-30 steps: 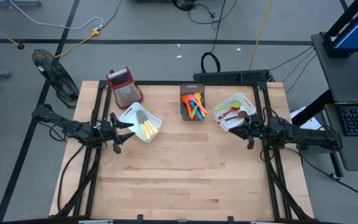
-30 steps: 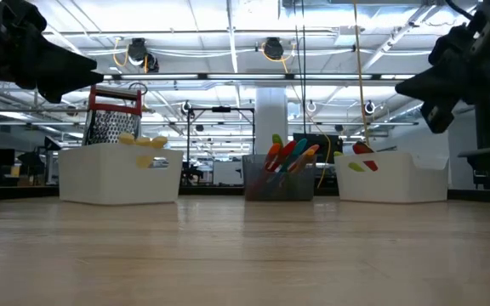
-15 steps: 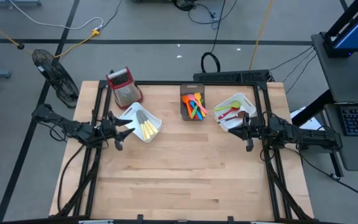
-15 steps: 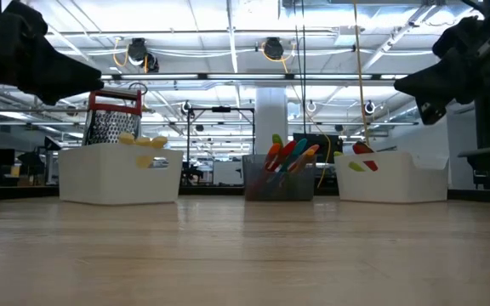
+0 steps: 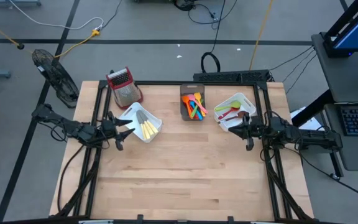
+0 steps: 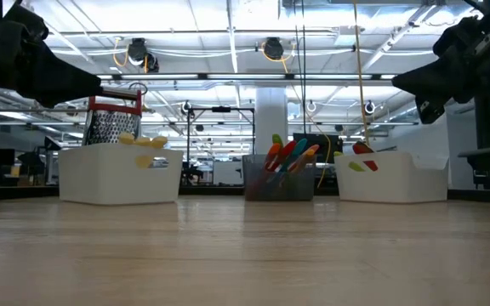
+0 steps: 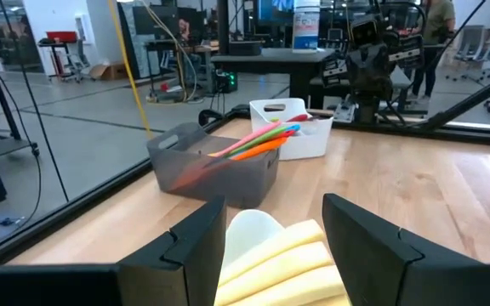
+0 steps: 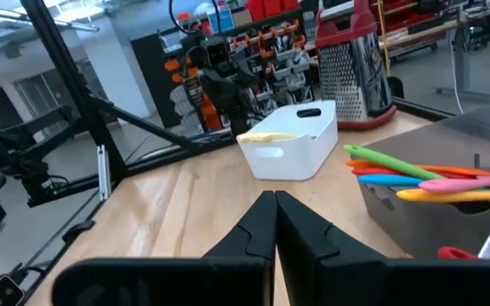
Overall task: Pick & Place Kitchen Items
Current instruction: Return to Home Position
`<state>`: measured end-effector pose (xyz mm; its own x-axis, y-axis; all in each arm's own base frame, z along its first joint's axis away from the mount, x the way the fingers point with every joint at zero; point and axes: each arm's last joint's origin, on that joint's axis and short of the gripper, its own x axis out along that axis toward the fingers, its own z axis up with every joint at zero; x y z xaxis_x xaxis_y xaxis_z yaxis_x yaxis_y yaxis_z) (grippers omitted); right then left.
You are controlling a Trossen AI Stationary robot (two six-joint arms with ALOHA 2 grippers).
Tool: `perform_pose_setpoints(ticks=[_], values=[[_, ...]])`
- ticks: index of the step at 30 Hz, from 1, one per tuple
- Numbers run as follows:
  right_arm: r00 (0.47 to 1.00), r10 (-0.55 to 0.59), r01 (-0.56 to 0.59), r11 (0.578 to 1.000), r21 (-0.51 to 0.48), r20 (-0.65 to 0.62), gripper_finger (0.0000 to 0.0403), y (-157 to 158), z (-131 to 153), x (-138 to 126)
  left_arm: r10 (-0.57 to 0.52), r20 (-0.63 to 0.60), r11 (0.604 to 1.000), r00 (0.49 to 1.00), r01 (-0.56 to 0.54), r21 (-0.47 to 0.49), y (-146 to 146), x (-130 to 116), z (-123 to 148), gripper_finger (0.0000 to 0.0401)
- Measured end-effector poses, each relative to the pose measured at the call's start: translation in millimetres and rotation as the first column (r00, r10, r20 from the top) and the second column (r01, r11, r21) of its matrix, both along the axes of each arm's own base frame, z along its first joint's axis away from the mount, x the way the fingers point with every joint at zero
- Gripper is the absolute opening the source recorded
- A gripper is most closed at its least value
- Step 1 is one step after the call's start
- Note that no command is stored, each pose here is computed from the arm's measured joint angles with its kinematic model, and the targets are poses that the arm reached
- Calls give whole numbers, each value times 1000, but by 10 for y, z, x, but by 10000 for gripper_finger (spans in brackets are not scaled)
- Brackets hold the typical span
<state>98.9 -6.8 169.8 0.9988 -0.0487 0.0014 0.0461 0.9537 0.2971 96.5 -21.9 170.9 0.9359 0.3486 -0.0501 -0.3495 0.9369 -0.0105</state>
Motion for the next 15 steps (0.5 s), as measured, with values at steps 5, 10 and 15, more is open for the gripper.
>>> perform_pose_setpoints(ticks=[5,10,15], values=[[994,2,-1,1000,-9,113,0,1,109,-7,0,0,1000,1000,0,0,0,0,0,200],[992,2,-1,1000,-10,125,0,1,121,-8,0,1,1000,1000,0,0,0,0,1,200],[992,1,0,1000,-10,127,0,1,123,-8,0,1,1000,1000,0,0,0,0,1,200]])
